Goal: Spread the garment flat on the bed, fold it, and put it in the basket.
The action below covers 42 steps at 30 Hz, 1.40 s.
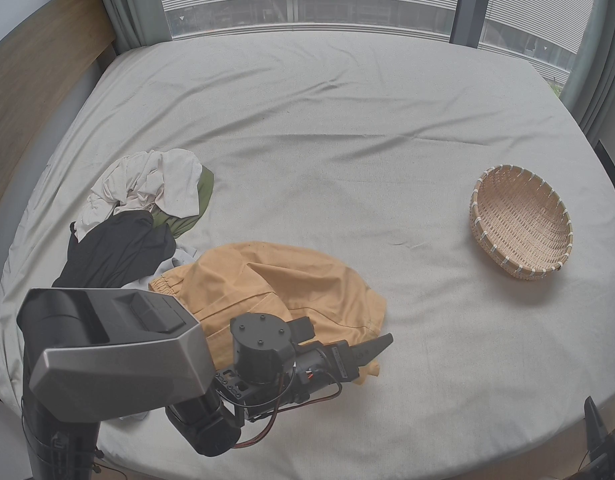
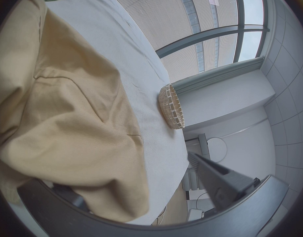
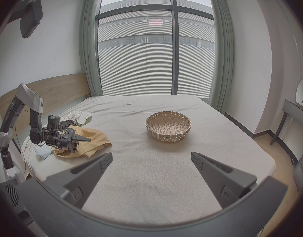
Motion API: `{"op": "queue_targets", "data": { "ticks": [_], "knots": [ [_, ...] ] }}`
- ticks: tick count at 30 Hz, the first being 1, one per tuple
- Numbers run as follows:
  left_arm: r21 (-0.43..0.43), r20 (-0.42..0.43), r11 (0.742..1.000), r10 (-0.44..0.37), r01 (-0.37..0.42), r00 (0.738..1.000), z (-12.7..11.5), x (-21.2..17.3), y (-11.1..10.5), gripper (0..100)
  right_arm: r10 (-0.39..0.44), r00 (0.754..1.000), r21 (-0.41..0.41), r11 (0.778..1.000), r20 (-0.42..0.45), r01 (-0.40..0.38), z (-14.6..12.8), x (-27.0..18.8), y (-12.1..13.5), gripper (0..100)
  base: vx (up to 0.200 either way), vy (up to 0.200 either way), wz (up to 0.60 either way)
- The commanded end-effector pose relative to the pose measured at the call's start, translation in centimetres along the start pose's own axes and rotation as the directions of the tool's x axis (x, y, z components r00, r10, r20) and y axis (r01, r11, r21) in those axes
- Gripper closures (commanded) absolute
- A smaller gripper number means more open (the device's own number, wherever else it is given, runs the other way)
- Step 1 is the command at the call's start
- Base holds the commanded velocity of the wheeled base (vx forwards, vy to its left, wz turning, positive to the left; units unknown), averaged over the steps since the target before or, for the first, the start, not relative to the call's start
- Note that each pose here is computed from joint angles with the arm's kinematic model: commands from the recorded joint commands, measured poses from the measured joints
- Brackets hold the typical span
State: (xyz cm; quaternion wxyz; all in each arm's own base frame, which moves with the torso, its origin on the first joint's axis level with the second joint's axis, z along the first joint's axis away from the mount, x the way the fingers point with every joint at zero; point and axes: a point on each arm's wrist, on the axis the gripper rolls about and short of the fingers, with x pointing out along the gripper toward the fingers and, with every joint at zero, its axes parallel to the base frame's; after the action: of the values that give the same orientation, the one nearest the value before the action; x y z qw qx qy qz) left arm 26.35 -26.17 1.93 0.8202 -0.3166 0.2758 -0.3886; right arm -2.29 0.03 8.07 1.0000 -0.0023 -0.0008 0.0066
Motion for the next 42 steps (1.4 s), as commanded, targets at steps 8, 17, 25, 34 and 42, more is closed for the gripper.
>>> {"op": "queue_targets", "data": {
  "ticks": [8,17,25,34,42],
  "knots": [
    [0.021,-0.044,0.999,0.047,-0.046,0.998,-1.2,-7.0,-1.2,0,0.001,1.0,0.0,1.0,-0.001,-0.001,-0.5,0.0,0.0,0,0.0,0.0,0.0],
    [0.155,-0.001,0.977,0.145,-0.144,0.989,-0.1,-10.5,0.5,0,0.001,1.0,0.0,1.0,-0.001,-0.001,-0.5,0.0,0.0,0,0.0,0.0,0.0],
    [0.161,0.136,0.952,0.24,-0.26,0.961,2.7,-15.0,1.3,0,0.001,1.0,-0.001,1.0,-0.001,-0.001,-0.5,0.0,0.0,0,0.0,0.0,0.0],
    [0.104,0.172,0.932,0.326,-0.346,0.93,4.1,-19.1,3.7,0,0.001,1.0,-0.001,1.0,-0.003,-0.001,-0.5,0.0,0.0,0,0.0,0.0,0.0],
    [0.175,0.219,0.9,0.361,-0.4,0.907,5.7,-21.4,5.7,0,0.001,1.0,-0.001,1.0,-0.003,-0.001,-0.5,0.0,0.0,0,0.0,0.0,0.0]
  ]
}}
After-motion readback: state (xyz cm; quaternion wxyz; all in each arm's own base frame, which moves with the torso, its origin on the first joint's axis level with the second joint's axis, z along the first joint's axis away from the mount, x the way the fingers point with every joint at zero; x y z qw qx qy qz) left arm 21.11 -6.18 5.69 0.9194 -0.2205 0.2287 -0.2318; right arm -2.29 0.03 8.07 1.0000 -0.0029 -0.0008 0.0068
